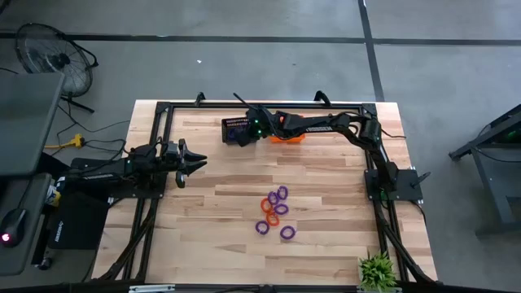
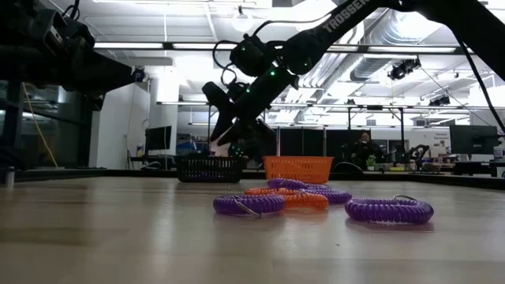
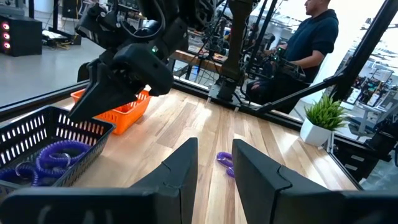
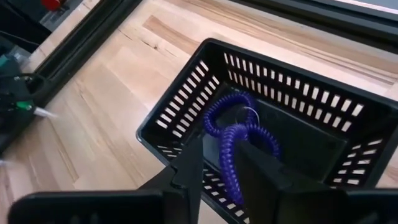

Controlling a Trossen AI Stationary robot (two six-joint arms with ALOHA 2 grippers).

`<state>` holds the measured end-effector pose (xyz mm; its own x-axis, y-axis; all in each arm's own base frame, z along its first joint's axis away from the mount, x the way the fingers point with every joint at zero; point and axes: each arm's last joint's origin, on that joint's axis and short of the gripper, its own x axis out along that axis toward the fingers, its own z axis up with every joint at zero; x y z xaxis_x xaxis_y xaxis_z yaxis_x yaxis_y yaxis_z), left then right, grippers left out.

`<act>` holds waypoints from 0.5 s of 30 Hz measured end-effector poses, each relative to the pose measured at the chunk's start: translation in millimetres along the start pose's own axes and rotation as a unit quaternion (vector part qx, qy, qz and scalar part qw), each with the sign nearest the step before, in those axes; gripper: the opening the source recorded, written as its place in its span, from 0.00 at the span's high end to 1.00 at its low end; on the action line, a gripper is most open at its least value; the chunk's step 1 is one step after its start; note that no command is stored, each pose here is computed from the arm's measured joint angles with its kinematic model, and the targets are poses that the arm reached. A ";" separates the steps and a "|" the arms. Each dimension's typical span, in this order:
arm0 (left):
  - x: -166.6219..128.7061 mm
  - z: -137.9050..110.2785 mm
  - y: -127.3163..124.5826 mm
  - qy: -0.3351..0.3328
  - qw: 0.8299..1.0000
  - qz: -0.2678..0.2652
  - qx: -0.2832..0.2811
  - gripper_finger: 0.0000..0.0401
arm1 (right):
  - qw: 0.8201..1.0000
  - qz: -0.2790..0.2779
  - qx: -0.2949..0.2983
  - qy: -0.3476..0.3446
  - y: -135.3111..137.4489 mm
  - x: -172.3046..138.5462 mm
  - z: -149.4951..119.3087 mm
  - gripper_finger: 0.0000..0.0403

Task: Sort spring keychains
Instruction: Put the purple spring keychain into the black bin

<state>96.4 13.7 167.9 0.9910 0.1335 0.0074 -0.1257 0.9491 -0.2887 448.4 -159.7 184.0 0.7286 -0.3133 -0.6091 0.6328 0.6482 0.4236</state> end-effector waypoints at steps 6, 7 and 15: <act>0.0 0.0 0.0 0.000 1.000 0.000 0.000 0.75 | 1.000 0.016 -0.001 0.010 0.3 0.0 -0.1 0.71; 0.0 0.0 0.0 0.000 1.000 0.000 0.000 0.75 | 1.000 0.023 0.000 0.014 0.3 -0.2 0.2 0.70; 0.0 0.0 0.0 0.000 1.000 0.000 0.000 0.75 | 0.993 0.105 -0.043 0.040 9.1 -9.8 5.6 0.69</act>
<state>96.4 13.7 167.8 0.9910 0.1335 0.0069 -0.1258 0.9491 -0.2888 448.5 -154.6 197.6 0.8166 -0.1109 -0.5664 0.4422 0.7509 0.4905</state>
